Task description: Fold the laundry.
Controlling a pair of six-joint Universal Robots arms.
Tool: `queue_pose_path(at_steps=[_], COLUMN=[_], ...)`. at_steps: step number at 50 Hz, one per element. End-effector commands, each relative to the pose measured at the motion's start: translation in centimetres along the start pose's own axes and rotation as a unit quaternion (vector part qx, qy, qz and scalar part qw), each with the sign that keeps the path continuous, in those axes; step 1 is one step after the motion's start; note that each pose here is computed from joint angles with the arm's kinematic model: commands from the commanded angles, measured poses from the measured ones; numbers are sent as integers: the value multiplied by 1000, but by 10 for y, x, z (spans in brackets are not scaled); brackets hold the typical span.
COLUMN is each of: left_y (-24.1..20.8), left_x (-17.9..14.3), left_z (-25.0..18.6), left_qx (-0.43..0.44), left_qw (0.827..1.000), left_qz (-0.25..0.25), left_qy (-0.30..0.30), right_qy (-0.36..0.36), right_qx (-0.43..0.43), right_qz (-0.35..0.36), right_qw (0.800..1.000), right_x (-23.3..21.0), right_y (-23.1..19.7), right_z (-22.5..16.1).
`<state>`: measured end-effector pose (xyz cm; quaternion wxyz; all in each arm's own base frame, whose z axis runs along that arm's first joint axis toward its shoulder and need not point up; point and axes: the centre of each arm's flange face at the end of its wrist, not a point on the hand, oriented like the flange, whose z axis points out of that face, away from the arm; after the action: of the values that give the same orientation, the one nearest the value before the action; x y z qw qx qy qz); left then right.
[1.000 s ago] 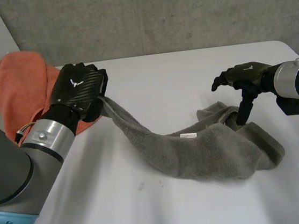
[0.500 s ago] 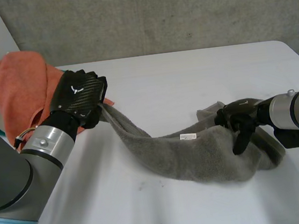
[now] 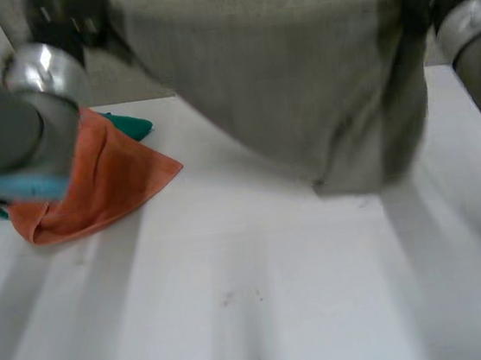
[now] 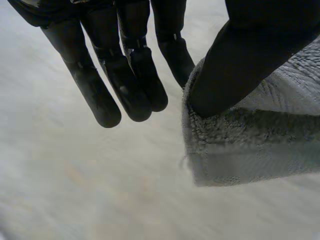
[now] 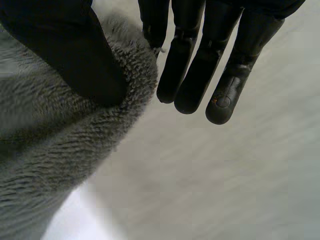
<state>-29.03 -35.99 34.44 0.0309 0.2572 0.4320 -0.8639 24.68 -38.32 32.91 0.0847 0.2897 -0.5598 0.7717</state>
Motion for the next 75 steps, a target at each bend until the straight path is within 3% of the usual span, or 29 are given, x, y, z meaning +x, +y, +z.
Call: queue_pose_path(at_steps=[1, 5, 12, 16, 20, 28, 34, 39, 51, 58, 67, 75], left_y=[-68, -68, -8, 29, 60, 107, 109, 102, 91, 91, 91, 94], left_x=[-54, -53, -14, 12, 39, 76, 87, 85, 70, 70, 70, 66], left_z=[50, 48, 17, -15, -50, -119, -146, -147, -141, -140, -140, -139], left_qx=[188, 200, 99, 28, -38, -159, -202, -202, -194, -194, -193, -197], left_qw=[972, 969, 991, 999, 999, 985, 974, 974, 977, 977, 977, 977], left_qz=[22, 22, 11, 3, -6, -18, -25, -25, -23, -23, -22, -21], left_qy=[-141, -145, -85, -44, -1, 70, 102, 103, 89, 89, 90, 84], right_qy=[182, 183, 139, 71, 4, -118, -156, -155, -91, -102, -132, -126], right_qx=[207, 208, 147, 56, -29, -187, -220, -222, -217, -227, -242, -262], right_qz=[-15, -17, -15, -7, -1, 23, 35, 53, 182, 181, 90, 77], right_qw=[961, 961, 979, 996, 1000, 975, 962, 961, 955, 951, 957, 954], right_x=[50, 49, 25, -10, -41, -90, -99, -90, -36, -21, -23, -21], right_y=[-69, -72, -37, 9, 48, 111, 123, 125, 114, 106, 110, 118], right_z=[20, 18, 8, -9, -32, -84, -97, -94, -73, -64, -66, -70])
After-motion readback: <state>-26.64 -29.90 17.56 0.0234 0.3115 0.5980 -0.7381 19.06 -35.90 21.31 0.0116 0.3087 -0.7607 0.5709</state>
